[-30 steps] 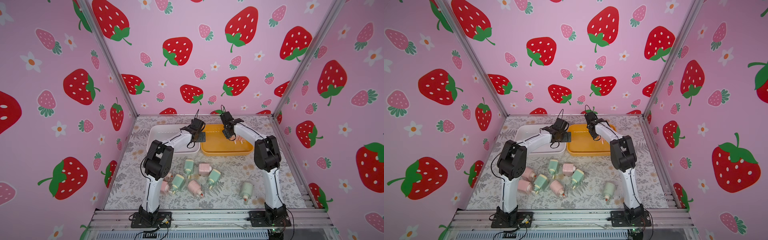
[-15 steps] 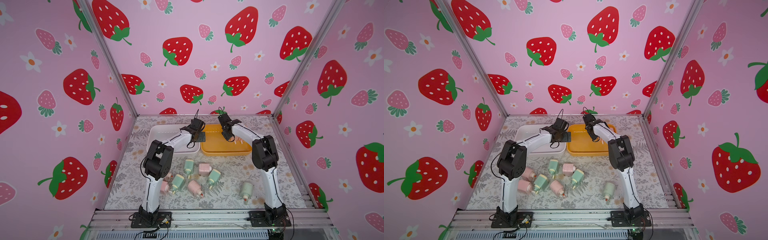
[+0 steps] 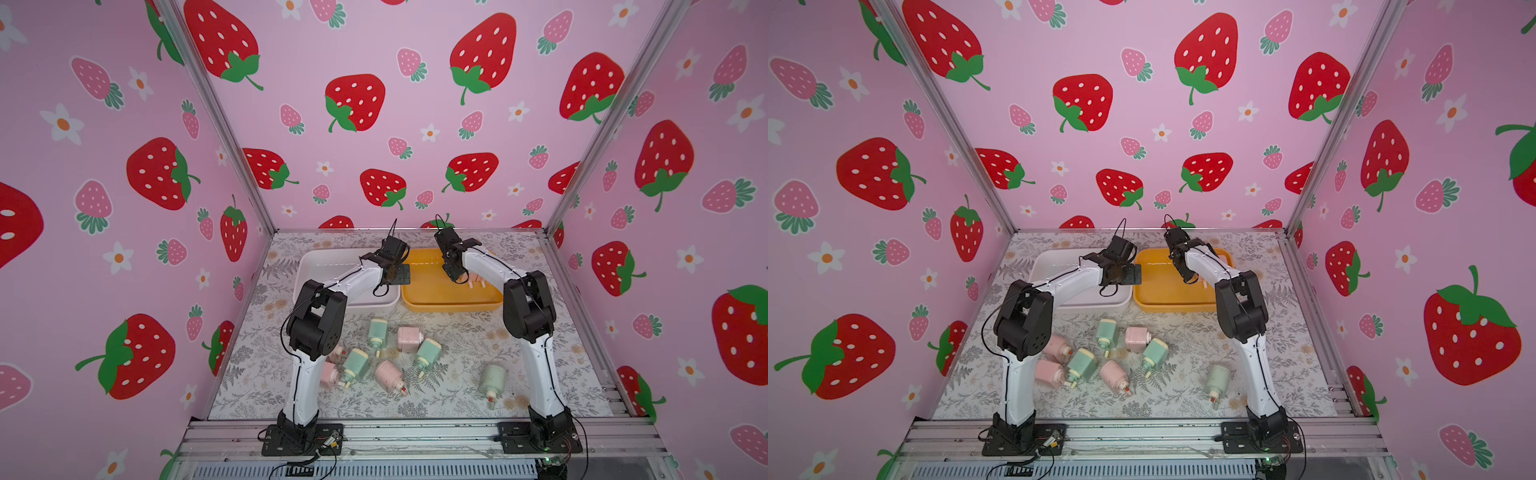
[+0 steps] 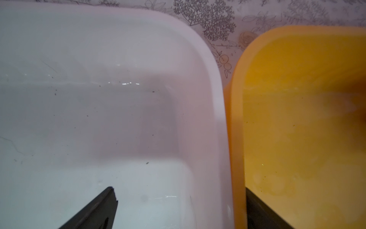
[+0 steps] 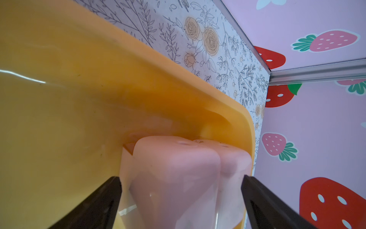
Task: Place the pencil sharpeners by color into the storage box
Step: Place the pencil sharpener in the storage box.
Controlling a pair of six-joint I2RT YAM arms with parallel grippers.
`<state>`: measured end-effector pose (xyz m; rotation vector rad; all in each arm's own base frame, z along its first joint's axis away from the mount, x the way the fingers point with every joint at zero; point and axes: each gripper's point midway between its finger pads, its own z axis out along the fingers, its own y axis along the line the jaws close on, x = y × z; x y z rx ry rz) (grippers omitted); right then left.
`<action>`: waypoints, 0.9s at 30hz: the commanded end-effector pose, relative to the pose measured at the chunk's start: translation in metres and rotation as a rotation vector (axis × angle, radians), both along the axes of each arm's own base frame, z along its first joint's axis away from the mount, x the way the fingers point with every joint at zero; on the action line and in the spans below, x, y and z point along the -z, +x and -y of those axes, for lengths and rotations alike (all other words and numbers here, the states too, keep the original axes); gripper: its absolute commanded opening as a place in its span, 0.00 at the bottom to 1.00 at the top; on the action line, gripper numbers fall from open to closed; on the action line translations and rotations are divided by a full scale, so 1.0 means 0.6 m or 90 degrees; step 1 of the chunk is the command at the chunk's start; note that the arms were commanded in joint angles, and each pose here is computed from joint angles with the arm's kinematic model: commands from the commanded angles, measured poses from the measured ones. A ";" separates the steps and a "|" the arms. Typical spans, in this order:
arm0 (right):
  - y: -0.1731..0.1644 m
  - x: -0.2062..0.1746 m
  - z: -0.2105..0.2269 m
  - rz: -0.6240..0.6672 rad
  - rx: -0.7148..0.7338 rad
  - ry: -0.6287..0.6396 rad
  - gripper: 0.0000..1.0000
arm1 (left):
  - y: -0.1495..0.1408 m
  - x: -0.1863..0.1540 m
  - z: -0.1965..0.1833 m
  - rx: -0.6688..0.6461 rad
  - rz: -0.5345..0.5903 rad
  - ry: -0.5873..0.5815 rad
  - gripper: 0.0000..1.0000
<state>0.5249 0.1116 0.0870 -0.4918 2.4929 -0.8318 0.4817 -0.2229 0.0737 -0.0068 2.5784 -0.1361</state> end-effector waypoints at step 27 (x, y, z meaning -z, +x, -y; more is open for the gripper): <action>-0.325 -0.191 -0.284 -0.090 -0.614 0.664 1.00 | -0.146 -0.176 -0.033 0.035 0.028 -0.129 0.99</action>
